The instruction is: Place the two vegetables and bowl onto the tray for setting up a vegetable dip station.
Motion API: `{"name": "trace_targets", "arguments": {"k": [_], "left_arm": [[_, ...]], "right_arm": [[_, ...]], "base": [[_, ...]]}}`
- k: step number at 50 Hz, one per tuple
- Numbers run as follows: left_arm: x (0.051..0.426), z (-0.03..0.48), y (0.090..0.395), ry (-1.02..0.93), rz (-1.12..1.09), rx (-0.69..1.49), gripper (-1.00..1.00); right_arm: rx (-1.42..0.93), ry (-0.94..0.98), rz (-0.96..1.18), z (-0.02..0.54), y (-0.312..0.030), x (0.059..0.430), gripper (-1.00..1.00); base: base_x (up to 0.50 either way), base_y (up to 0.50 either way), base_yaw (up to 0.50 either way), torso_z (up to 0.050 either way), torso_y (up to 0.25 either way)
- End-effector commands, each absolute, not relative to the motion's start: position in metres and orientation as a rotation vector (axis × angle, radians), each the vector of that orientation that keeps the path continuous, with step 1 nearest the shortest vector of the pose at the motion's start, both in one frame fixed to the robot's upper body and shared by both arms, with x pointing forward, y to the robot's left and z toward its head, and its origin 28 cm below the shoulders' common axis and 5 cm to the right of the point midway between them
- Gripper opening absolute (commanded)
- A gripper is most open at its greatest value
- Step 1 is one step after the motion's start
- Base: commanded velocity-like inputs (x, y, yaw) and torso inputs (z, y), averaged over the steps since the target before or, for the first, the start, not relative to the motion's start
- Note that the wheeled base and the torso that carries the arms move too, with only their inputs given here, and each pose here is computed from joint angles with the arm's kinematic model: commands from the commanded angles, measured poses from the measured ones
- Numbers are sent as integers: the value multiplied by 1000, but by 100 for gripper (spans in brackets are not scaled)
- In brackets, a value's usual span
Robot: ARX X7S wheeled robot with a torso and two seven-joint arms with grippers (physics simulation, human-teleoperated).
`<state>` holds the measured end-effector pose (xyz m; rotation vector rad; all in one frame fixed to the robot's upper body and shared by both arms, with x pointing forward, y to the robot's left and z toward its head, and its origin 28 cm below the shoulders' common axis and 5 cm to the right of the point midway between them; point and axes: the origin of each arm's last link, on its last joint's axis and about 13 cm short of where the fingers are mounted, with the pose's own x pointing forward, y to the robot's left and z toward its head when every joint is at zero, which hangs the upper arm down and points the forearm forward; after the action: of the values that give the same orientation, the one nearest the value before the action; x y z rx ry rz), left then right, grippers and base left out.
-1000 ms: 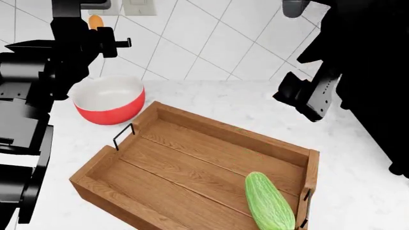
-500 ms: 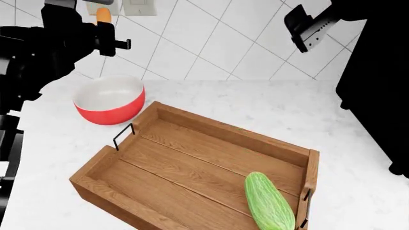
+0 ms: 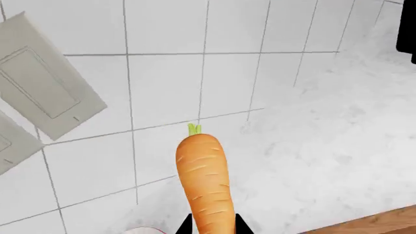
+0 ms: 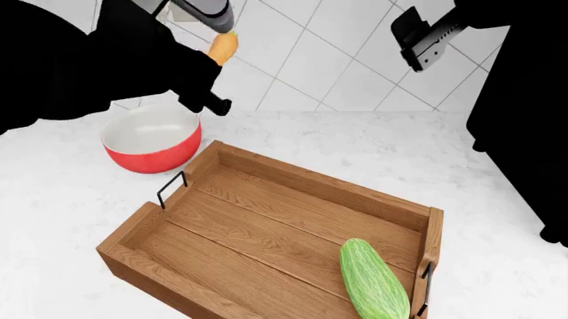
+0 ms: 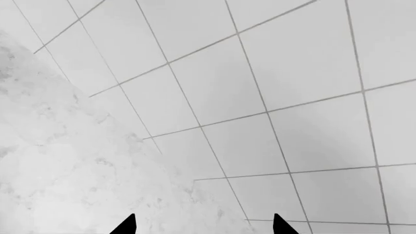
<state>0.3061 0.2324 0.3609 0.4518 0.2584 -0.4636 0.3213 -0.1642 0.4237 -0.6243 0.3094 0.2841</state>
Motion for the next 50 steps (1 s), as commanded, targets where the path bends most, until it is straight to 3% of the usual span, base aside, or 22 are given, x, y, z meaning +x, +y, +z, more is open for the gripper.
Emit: {"name": "trace_targets", "arguments": {"k": [1,25,50], "left_arm": [[267,356,215,305,-589,567,-100],[198,329,184,342,-724,620,-100],[196,319,169,373,-843,660,-100]], "right_arm": [[-637,312,289,423,-163,322,100],[-654,312,305,420,-160,324,100],[-669,322,305,415,-161,324,100]], "base": [[0,0,0,0,0],[0,0,0,0,0],[0,0,0,0,0]]}}
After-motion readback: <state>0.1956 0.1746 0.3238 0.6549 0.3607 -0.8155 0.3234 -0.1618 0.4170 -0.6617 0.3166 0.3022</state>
